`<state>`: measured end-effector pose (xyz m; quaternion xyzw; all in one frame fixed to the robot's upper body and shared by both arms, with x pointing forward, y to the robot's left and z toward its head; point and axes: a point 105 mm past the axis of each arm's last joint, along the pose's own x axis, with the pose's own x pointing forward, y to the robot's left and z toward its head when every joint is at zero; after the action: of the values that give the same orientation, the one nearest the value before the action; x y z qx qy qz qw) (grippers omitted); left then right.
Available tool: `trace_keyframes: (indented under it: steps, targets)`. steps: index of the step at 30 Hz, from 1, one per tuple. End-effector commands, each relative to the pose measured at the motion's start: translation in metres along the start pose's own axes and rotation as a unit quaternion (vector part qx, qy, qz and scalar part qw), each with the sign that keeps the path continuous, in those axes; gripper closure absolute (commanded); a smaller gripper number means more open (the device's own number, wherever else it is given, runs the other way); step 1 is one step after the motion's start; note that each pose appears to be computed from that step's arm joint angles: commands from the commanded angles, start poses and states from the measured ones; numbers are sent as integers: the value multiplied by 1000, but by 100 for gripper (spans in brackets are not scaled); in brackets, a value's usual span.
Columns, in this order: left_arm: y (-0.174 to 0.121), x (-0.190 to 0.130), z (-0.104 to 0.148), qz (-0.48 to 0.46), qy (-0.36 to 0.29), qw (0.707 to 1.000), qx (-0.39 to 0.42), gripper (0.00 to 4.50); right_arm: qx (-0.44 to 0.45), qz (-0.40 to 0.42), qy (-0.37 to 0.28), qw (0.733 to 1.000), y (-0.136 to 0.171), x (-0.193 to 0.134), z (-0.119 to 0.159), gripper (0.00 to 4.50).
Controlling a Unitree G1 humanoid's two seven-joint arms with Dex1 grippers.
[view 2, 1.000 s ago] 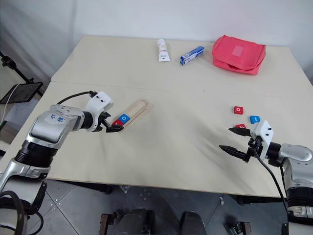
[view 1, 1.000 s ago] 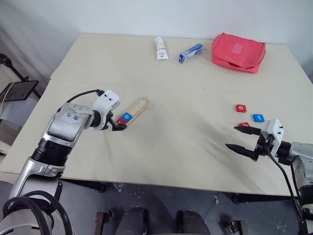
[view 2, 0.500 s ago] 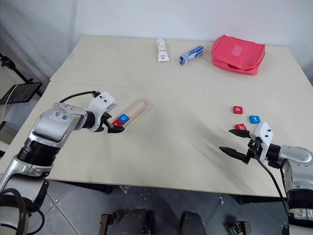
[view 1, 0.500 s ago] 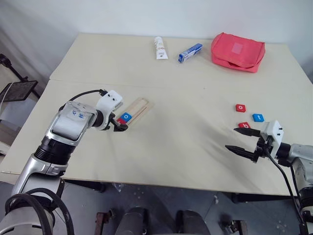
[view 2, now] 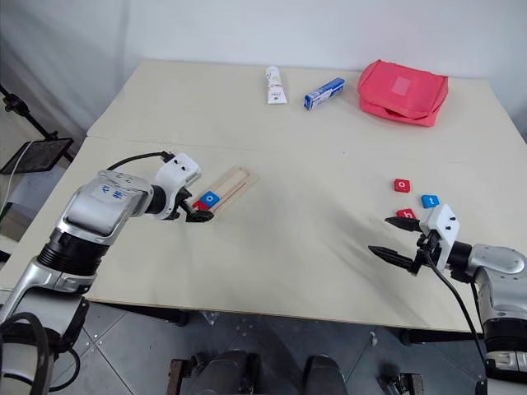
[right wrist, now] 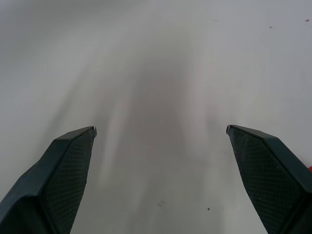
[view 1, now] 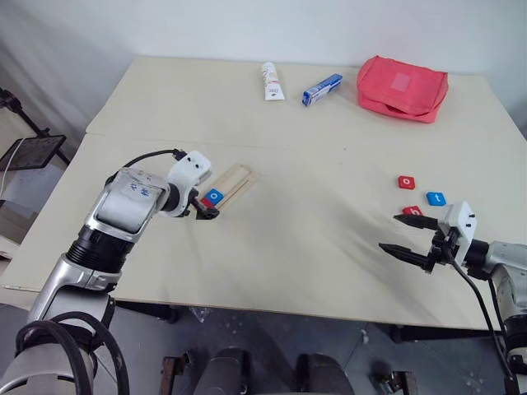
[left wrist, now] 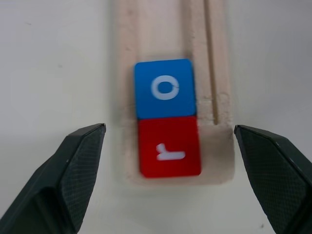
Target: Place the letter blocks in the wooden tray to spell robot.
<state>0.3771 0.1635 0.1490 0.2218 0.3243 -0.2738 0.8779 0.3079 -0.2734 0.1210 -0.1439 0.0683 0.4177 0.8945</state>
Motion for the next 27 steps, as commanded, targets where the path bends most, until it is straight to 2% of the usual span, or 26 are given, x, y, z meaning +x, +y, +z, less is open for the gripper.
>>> trace_keyframes:
  steps: [1,10,15,20,23,27]
  targets:
    - [3,-8,8,14,-6,1000,8,0,-25,-17,-7,1000,-7,-11,14,1]
    - [5,-1,-9,19,24,1000,-4,0,-26,-16,-7,1000,-7,-10,15,1]
    - [8,2,-20,25,43,999,-16,108,-27,-17,-7,999,-8,-9,15,0]
    - [10,4,-23,24,44,999,-15,109,-29,-21,-8,999,-8,-10,15,0]
    - [10,3,-16,20,30,999,14,109,-31,-26,-10,999,-9,-11,16,0]
    - [-12,3,23,-22,-21,992,122,109,-36,-36,-16,999,-11,-15,18,0]
